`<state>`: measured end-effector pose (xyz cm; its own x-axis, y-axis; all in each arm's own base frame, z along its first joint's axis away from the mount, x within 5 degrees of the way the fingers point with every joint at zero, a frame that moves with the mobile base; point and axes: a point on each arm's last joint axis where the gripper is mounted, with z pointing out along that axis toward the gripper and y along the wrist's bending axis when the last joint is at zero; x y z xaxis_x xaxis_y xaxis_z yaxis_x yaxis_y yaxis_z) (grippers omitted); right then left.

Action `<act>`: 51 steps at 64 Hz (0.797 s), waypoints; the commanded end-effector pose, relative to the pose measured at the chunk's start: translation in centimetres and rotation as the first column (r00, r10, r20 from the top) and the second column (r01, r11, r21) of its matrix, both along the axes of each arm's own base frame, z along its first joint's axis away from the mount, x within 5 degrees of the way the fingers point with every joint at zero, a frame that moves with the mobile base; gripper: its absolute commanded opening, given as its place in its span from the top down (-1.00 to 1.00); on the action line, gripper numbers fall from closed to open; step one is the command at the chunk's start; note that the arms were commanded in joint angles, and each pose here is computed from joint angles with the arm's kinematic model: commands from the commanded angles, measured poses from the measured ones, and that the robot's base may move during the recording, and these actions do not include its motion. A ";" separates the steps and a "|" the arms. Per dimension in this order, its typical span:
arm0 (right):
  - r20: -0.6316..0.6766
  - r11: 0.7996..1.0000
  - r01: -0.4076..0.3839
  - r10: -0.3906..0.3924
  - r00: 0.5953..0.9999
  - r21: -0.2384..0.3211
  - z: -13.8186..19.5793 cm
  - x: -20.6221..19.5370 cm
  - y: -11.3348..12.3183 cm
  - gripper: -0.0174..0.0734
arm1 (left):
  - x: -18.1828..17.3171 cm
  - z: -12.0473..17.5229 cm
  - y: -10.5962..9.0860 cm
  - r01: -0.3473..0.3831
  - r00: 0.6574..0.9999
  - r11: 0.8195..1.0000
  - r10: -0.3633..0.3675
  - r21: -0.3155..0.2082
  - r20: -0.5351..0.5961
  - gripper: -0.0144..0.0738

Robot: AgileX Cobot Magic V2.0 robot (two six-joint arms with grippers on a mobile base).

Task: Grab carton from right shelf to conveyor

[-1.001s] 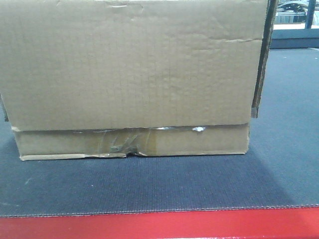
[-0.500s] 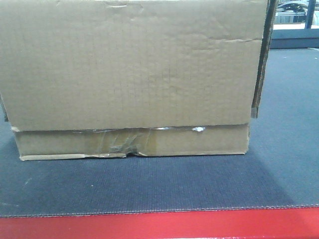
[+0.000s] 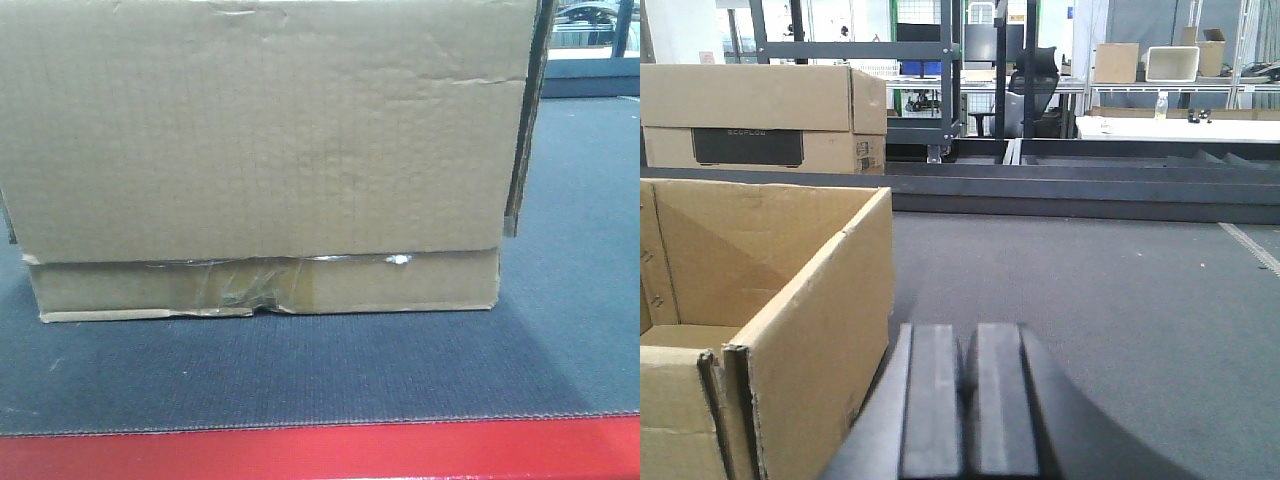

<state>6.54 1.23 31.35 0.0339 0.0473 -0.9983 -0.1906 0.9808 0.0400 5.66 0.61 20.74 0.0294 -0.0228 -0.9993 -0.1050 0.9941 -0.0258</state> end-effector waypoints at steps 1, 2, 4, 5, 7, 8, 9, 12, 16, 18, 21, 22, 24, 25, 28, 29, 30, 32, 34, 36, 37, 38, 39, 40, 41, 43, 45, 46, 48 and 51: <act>0.031 1.000 0.004 -0.004 1.000 -0.013 0.2 -0.1 0.0 0.77 | -0.1 0.3 0.0 -0.001 1.000 1.000 0.001 0.008 0.024 0.67; 0.031 1.000 0.004 -0.004 1.000 -0.013 0.2 -0.1 0.0 0.77 | -0.1 0.3 0.0 -0.001 1.000 1.000 0.001 0.008 0.024 0.67; 0.031 1.000 0.004 -0.004 1.000 -0.013 0.2 -0.1 0.0 0.77 | -0.1 0.3 0.0 -0.001 1.000 1.000 0.001 0.008 0.024 0.67; 0.031 1.000 0.004 -0.004 1.000 -0.013 0.2 -0.1 0.0 0.77 | -0.1 0.3 0.0 -0.001 1.000 1.000 0.001 0.008 0.024 0.67; 0.031 1.000 0.004 -0.004 1.000 -0.013 0.2 -0.1 0.0 0.77 | -0.1 0.3 0.0 -0.001 1.000 1.000 0.001 0.008 0.024 0.67; 0.031 1.000 0.004 -0.004 1.000 -0.013 0.2 -0.1 0.0 0.77 | -0.1 0.3 0.0 -0.001 1.000 1.000 0.001 0.008 0.024 0.67; 0.031 1.000 0.004 -0.004 1.000 -0.013 0.2 -0.1 0.0 0.77 | -0.1 0.3 0.0 -0.001 1.000 1.000 0.001 0.008 0.024 0.67; 0.034 1.000 0.007 -0.006 0.999 -0.013 0.2 -0.1 -0.1 0.77 | -0.1 0.3 0.0 -0.001 1.000 1.000 0.001 0.008 0.024 0.67; 0.025 1.000 0.020 -0.020 0.999 -0.014 0.0 0.0 -0.1 0.77 | -0.1 0.3 0.0 -0.001 1.000 1.000 0.001 0.008 0.024 0.67; 0.019 0.999 0.036 -0.035 0.999 -0.025 -0.3 0.0 -0.2 0.77 | -0.1 0.3 0.0 -0.001 1.000 1.000 0.001 0.008 0.024 0.67; 0.005 0.998 0.054 -0.054 0.999 -0.012 -0.7 0.1 -0.3 0.77 | -0.1 0.3 0.0 -0.001 1.000 1.000 0.001 0.008 0.024 0.67; 0.004 0.998 0.059 -0.059 0.998 -0.009 -0.9 0.1 -0.4 0.77 | -0.1 0.3 0.0 -0.001 1.000 1.000 0.001 0.008 0.024 0.67; 0.000 0.997 0.074 -0.074 0.997 -0.009 -1.3 0.1 -0.4 0.77 | -0.1 0.3 0.0 -0.001 1.000 1.000 0.001 0.008 0.024 0.67; -0.001 0.997 0.080 -0.080 0.997 -0.009 -1.6 0.1 -0.5 0.77 | -0.1 0.3 0.0 -0.001 1.000 1.000 0.001 0.008 0.024 0.67; 0.000 0.995 0.101 -0.101 0.995 -0.004 -2.4 -0.1 -0.6 0.77 | -0.1 0.3 0.0 -0.001 1.000 1.000 0.001 0.008 0.024 0.67; -0.006 0.994 0.106 -0.106 0.994 -0.001 -2.9 0.0 -0.7 0.77 | -0.1 0.3 0.0 -0.001 1.000 1.000 0.001 0.008 0.024 0.67; -0.007 0.994 0.111 -0.111 0.994 0.005 -3.2 -0.1 -0.7 0.77 | -0.1 0.3 0.0 -0.001 1.000 1.000 0.001 0.008 0.024 0.67; -0.003 0.992 0.122 -0.122 0.992 0.008 -3.8 -0.2 -0.8 0.77 | -0.1 0.3 0.0 -0.001 1.000 1.000 0.001 0.008 0.024 0.67; -0.004 0.991 0.133 -0.133 0.991 0.008 -4.9 -0.4 -0.9 0.77 | -0.1 0.3 0.0 -0.001 1.000 1.000 0.001 0.008 0.024 0.67; -0.001 0.990 0.139 -0.139 0.990 0.008 -5.7 -0.5 -0.9 0.77 | -0.1 0.3 0.0 -0.001 1.000 1.000 0.001 0.008 0.024 0.67; -0.002 0.990 0.140 -0.140 0.990 0.008 -6.0 -0.5 -0.9 0.77 | -0.1 0.3 0.0 -0.001 1.000 1.000 0.001 0.008 0.024 0.67; -0.002 0.990 0.140 -0.140 0.990 0.008 -6.4 -0.6 -0.9 0.77 | -0.1 0.3 0.0 -0.001 1.000 1.000 0.001 0.008 0.024 0.67; 0.006 0.990 0.140 -0.140 0.990 0.009 -6.8 -0.7 -0.9 0.77 | -0.1 0.3 0.0 -0.001 1.000 1.000 0.001 0.008 0.024 0.67; -0.001 0.990 0.141 -0.141 0.990 0.008 -7.4 -0.8 -0.9 0.77 | -0.1 0.3 0.0 -0.001 1.000 1.000 0.001 0.008 0.024 0.67; 0.000 0.990 0.141 -0.141 0.990 0.008 -7.7 -0.8 -0.9 0.77 | -0.1 0.3 0.0 -0.001 1.000 1.000 0.001 0.008 0.024 0.67; 0.002 0.990 0.141 -0.141 0.990 0.010 -8.7 -0.9 -0.9 0.77 | -0.1 0.3 0.0 -0.001 1.000 1.000 0.001 0.008 0.024 0.67; 0.002 0.990 0.142 -0.142 0.990 0.011 -9.4 -1.0 -0.9 0.77 | -0.1 0.3 0.0 -0.001 1.000 1.000 0.001 0.008 0.024 0.67; -0.001 0.990 0.142 -0.142 0.990 0.010 -9.7 -1.0 -0.9 0.77 | -0.1 0.3 0.0 -0.001 1.000 1.000 0.001 0.008 0.024 0.67; -0.022 0.990 0.142 -0.142 0.990 0.006 -10.5 -0.9 -0.9 0.77 | -0.1 0.3 0.0 -0.001 1.000 1.000 0.001 0.008 0.024 0.67; 0.005 0.989 0.146 -0.146 0.989 0.015 -10.4 -0.9 -1.0 0.77 | -0.1 0.3 0.0 -0.001 1.000 1.000 0.001 0.008 0.024 0.67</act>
<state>5.65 0.34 21.19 -0.0094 0.0559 -0.9984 -0.0544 0.9969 0.0563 5.66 0.61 20.74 0.0294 -0.0228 -0.9993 -0.1050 0.9941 -0.0258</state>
